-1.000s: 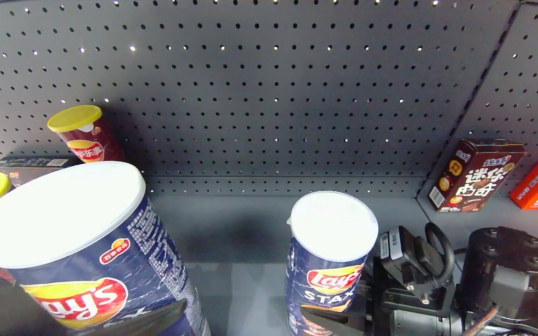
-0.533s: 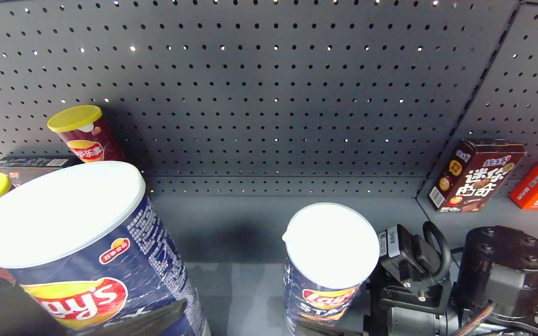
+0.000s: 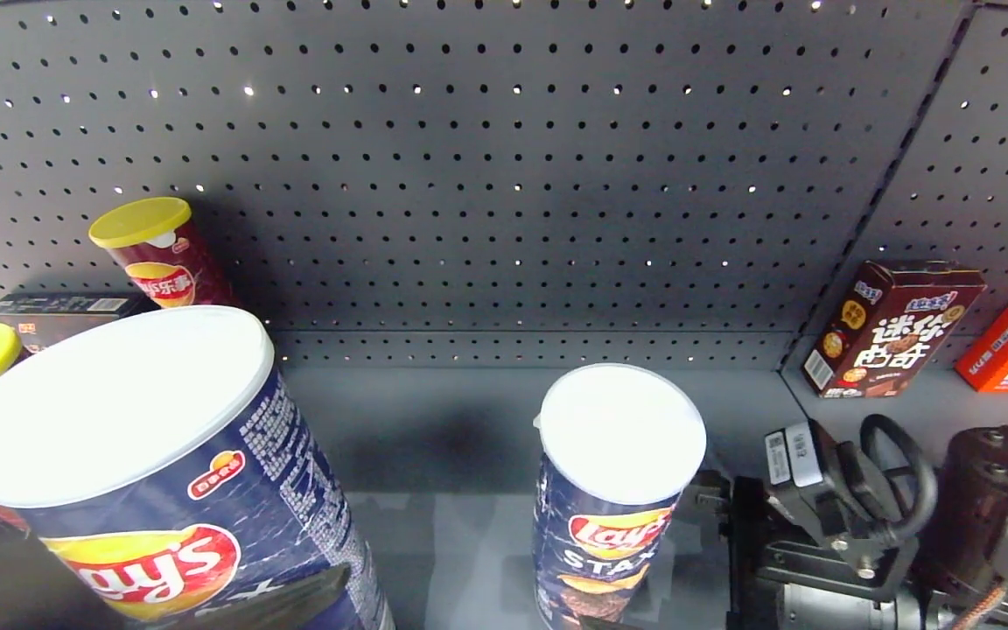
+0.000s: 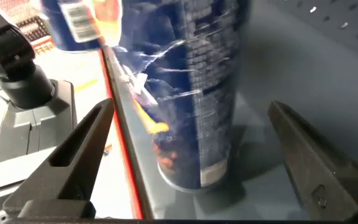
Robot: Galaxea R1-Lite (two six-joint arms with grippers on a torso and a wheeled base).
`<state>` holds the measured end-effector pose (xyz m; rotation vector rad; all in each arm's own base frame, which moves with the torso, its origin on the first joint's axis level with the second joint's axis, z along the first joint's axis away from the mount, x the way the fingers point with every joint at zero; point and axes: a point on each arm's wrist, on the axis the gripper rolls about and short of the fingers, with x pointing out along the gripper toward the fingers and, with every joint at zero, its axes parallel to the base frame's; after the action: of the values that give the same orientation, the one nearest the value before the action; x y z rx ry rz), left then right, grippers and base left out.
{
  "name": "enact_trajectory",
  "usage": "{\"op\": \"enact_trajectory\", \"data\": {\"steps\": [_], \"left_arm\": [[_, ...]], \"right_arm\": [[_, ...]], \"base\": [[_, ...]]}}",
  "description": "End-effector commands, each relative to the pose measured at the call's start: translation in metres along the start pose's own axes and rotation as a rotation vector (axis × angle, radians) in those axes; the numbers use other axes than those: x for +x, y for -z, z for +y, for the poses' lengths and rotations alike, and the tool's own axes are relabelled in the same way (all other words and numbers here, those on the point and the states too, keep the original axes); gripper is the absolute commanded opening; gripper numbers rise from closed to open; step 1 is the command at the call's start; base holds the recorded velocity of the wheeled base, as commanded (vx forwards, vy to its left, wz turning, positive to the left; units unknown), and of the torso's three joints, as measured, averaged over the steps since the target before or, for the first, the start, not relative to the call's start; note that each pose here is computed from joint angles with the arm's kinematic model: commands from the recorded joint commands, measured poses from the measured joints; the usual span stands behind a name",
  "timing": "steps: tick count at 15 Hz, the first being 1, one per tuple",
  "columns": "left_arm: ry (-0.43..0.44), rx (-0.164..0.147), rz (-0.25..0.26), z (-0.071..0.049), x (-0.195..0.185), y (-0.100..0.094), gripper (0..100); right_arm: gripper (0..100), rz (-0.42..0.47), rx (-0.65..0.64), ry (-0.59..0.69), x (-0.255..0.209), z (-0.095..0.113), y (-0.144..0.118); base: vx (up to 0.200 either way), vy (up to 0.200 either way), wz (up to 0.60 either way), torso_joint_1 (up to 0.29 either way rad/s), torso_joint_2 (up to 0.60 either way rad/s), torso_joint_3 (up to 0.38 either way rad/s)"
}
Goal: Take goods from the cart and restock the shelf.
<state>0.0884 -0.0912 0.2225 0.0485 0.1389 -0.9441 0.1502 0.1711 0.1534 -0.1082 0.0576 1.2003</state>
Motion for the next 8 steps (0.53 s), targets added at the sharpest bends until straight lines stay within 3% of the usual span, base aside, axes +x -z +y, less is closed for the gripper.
{"op": "enact_trajectory", "data": {"steps": [1, 4, 8], "left_arm": [[0.0, 0.001, 0.0, 0.0, 0.0, 0.0, 0], [0.001, 0.0, 0.002, 0.0, 0.0, 0.0, 0], [0.003, 0.001, 0.0, 0.0, 0.0, 0.0, 0]], "right_arm": [[100, -0.063, -0.026, 0.012, -0.026, 0.008, -0.013], [100, -0.095, -0.038, 0.043, -0.044, 0.015, -0.016], [100, -0.157, -0.058, 0.174, -0.081, 0.018, -0.018]], "base": [[0.0, 0.0, 0.0, 0.0, 0.0, 0.0], [0.0, 0.0, 0.0, 0.0, 0.0, 0.0], [0.0, 0.0, 0.0, 0.0, 0.0, 0.0]]}}
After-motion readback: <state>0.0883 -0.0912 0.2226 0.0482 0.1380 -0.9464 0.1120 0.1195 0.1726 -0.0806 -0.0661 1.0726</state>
